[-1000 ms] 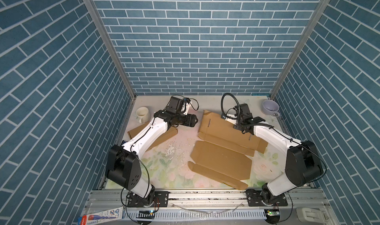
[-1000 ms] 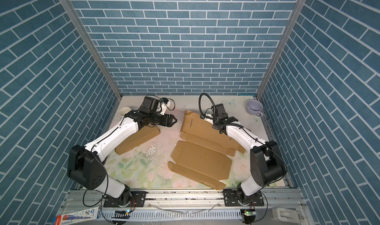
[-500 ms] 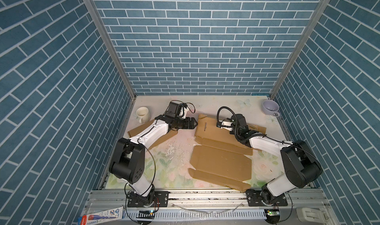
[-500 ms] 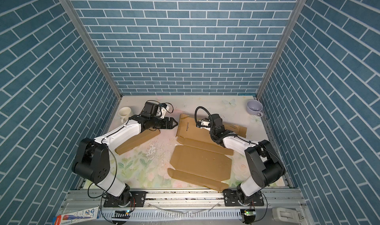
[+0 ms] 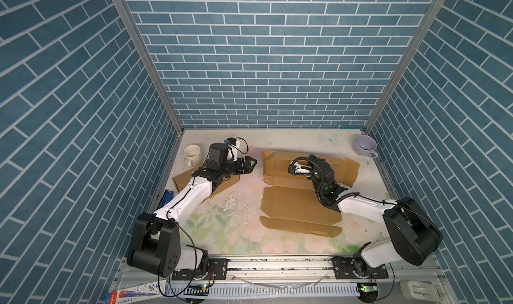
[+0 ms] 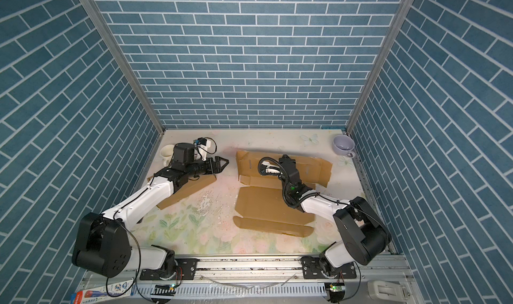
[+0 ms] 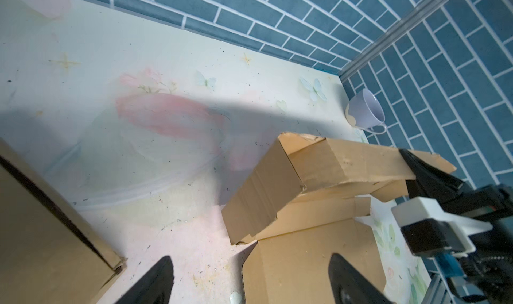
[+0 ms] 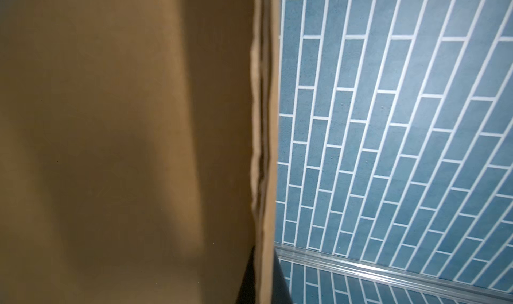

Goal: Fold the paper box

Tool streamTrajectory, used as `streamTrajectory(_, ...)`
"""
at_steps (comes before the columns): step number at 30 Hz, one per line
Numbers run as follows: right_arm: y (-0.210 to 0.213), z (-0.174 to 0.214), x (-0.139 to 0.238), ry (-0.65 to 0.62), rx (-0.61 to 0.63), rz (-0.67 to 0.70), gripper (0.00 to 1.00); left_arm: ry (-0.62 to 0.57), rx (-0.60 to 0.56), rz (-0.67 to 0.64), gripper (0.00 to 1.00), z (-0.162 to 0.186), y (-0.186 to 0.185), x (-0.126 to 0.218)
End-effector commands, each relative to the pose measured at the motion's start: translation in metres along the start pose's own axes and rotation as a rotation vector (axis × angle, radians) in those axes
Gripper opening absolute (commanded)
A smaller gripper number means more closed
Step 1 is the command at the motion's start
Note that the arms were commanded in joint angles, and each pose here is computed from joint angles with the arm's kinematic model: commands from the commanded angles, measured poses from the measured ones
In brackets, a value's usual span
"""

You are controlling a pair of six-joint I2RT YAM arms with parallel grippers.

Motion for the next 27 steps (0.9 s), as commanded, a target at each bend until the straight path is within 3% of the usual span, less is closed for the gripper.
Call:
streamTrajectory(1,-0.005,0.000,0.002,0.049,0.030,0.071,0.00,-0.018,0.025,0.078,0.91,-0.004,-0.010,-0.004)
streamTrajectory(7,0.006,-0.013,0.007,0.021,0.038,0.062,0.00,0.010,-0.004,0.058,0.94,-0.012,-0.010,-0.022)
streamTrajectory(16,0.013,-0.019,0.011,0.003,0.046,0.054,0.00,0.055,0.005,0.129,0.93,-0.020,-0.022,-0.056)
streamTrajectory(22,0.014,-0.026,0.011,-0.008,0.044,0.062,0.00,0.114,0.003,0.200,0.89,0.004,-0.043,-0.067)
streamTrajectory(27,0.016,-0.029,0.017,-0.009,0.048,0.072,0.00,0.167,-0.014,0.204,0.79,0.029,-0.043,-0.063)
Point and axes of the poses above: each gripper's point midway between its finger pads, its own x axis back along the fingers, its own y axis along the line the jaws close on, z = x × y, the point moved 2 cm from there along x, back along the fingers, and after that the axes turned 11 degrees about x, right-handed, at the moved point
